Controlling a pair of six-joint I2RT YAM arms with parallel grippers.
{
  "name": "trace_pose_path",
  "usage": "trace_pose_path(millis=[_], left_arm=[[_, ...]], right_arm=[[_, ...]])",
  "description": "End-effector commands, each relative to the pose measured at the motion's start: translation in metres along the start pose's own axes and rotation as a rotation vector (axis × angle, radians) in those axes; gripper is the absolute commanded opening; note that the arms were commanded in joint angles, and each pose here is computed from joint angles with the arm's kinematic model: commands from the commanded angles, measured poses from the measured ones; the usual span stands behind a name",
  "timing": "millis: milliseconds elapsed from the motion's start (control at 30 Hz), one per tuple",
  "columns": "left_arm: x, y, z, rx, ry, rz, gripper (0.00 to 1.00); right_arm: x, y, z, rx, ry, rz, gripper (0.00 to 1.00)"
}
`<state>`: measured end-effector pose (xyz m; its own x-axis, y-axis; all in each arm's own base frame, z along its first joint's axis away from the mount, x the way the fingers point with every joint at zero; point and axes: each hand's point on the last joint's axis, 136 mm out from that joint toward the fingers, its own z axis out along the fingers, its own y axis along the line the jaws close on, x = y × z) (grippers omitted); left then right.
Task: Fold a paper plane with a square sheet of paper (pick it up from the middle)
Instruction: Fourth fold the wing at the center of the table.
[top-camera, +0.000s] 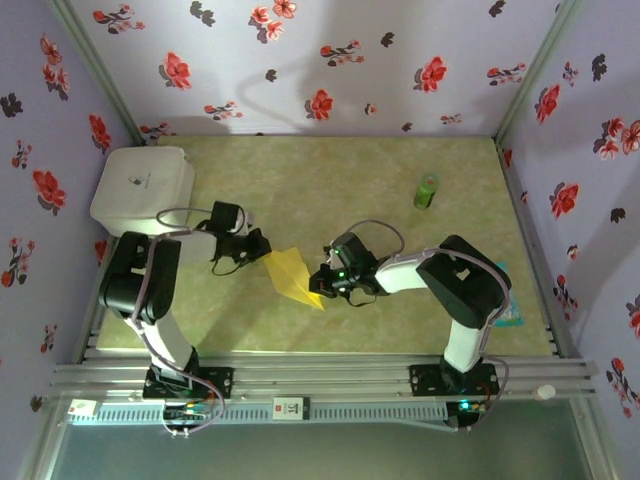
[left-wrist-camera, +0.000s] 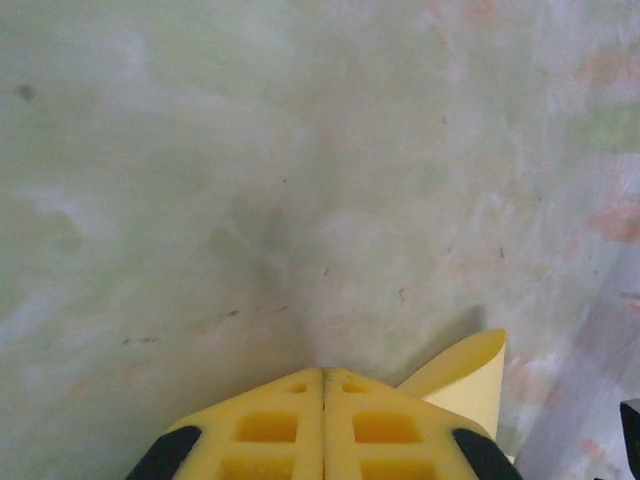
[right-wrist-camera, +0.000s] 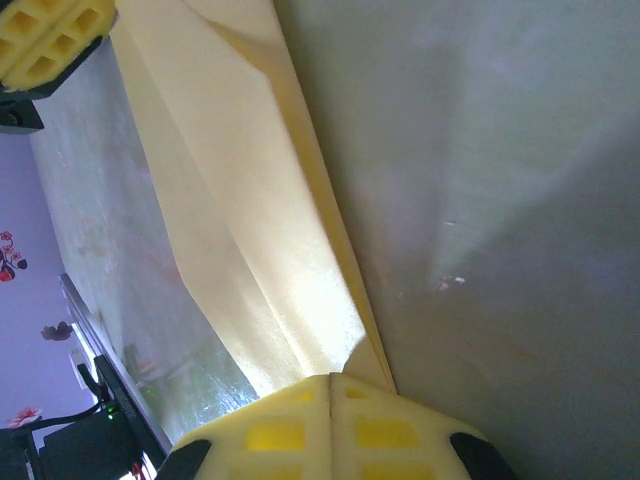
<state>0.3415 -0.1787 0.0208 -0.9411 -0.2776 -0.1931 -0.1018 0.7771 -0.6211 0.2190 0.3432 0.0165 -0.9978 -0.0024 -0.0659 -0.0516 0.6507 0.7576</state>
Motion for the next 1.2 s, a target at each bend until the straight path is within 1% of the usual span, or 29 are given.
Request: trace_pose_path(millis=[0, 133, 200, 267, 400, 533, 667, 833, 967, 1067, 1167], left_arm=[[-0.014, -0.02, -0.028, 0.015, -0.062, 0.05, 0.08], [-0.015, -0.043, -0.052, 0.059, -0.112, 0.072, 0.1], [-0.008, -0.053, -0.056, 0.077, -0.109, 0.084, 0.1], [0.003, -0.063, -0.054, 0.097, -0.086, 0.103, 0.11], [0.032, -0.076, -0.033, 0.113, -0.001, 0.141, 0.1], [0.048, -0.071, -0.01, 0.106, 0.033, 0.132, 0.1], [0.055, -0.061, 0.007, 0.086, 0.056, 0.12, 0.09], [0.059, -0.035, 0.018, -0.005, 0.064, 0.101, 0.08], [0.064, -0.022, 0.02, -0.053, 0.08, 0.101, 0.07], [0.067, -0.016, 0.019, -0.06, 0.084, 0.088, 0.07], [0.068, -0.013, 0.019, -0.057, 0.088, 0.068, 0.07]], right_arm=[[0.026, -0.045, 0.001, 0.143, 0.072, 0.099, 0.0], [0.022, -0.037, 0.001, 0.129, 0.069, 0.091, 0.0], [0.021, -0.035, 0.001, 0.131, 0.071, 0.086, 0.01], [0.019, -0.032, 0.0, 0.128, 0.069, 0.082, 0.01], [0.017, -0.028, -0.002, 0.13, 0.066, 0.073, 0.02], [0.017, -0.029, -0.003, 0.135, 0.064, 0.073, 0.02], [0.016, -0.027, -0.004, 0.126, 0.057, 0.072, 0.02], [0.011, -0.013, -0.007, 0.096, 0.043, 0.06, 0.05], [0.007, 0.005, -0.025, 0.063, 0.003, 0.041, 0.09], [0.011, 0.005, -0.042, 0.084, -0.032, 0.047, 0.14], [0.019, 0.003, -0.053, 0.073, -0.051, 0.084, 0.21]])
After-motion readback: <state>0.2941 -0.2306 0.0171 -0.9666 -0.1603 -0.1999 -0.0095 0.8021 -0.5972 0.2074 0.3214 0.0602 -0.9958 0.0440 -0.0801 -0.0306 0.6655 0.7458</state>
